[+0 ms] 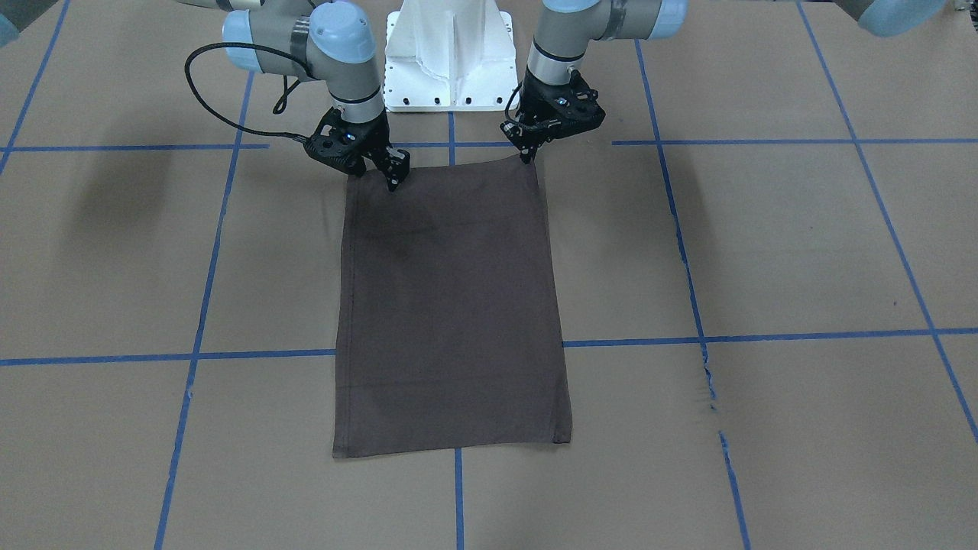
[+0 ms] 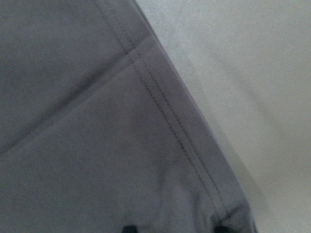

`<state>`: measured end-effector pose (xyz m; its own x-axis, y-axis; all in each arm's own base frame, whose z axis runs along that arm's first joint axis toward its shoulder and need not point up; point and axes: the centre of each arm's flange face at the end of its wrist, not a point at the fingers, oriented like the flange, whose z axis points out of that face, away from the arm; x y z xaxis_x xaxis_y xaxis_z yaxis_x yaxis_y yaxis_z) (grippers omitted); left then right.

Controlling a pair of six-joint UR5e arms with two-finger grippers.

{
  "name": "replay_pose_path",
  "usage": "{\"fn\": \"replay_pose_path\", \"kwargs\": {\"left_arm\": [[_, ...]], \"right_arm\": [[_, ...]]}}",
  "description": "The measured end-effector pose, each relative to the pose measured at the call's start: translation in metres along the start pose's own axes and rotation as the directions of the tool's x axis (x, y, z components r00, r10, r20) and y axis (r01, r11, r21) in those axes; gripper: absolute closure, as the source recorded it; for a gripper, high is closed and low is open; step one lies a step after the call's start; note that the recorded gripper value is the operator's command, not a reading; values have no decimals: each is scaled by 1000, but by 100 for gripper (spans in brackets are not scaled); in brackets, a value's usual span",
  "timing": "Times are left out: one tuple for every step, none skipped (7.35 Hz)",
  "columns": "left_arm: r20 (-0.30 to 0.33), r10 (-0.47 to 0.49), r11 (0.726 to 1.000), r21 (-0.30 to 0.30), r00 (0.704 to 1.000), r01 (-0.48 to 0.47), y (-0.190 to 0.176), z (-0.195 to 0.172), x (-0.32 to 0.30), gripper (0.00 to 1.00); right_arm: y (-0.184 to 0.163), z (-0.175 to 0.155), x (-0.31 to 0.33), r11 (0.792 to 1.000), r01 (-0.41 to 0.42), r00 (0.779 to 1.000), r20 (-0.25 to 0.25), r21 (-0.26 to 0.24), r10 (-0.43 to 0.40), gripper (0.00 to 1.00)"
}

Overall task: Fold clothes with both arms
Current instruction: 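Grasp the near corners of the bundle with both grippers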

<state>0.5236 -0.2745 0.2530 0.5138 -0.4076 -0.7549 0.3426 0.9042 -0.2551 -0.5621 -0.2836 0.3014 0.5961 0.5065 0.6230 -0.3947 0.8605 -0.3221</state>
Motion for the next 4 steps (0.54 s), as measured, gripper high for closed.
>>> {"fn": "replay_pose_path", "kwargs": {"left_arm": [[1,-1,1000,0,1000,1,0,0,0,100],[2,-1,1000,1,1000,1,-1,-1,0,100],[3,-2,1000,3,1000,2,-2,-1,0,100],[6,-3,1000,4,1000,3,-2,-1,0,100]], "right_arm": [[0,0,0,1000,2,1000,0,0,-2,100],[0,-1,-1,1000,3,1000,2,1,-3,100],[0,-2,-2,1000,3,1000,6,3,-3,100],[1,-4,-5,1000,3,1000,12,6,-3,100]]}}
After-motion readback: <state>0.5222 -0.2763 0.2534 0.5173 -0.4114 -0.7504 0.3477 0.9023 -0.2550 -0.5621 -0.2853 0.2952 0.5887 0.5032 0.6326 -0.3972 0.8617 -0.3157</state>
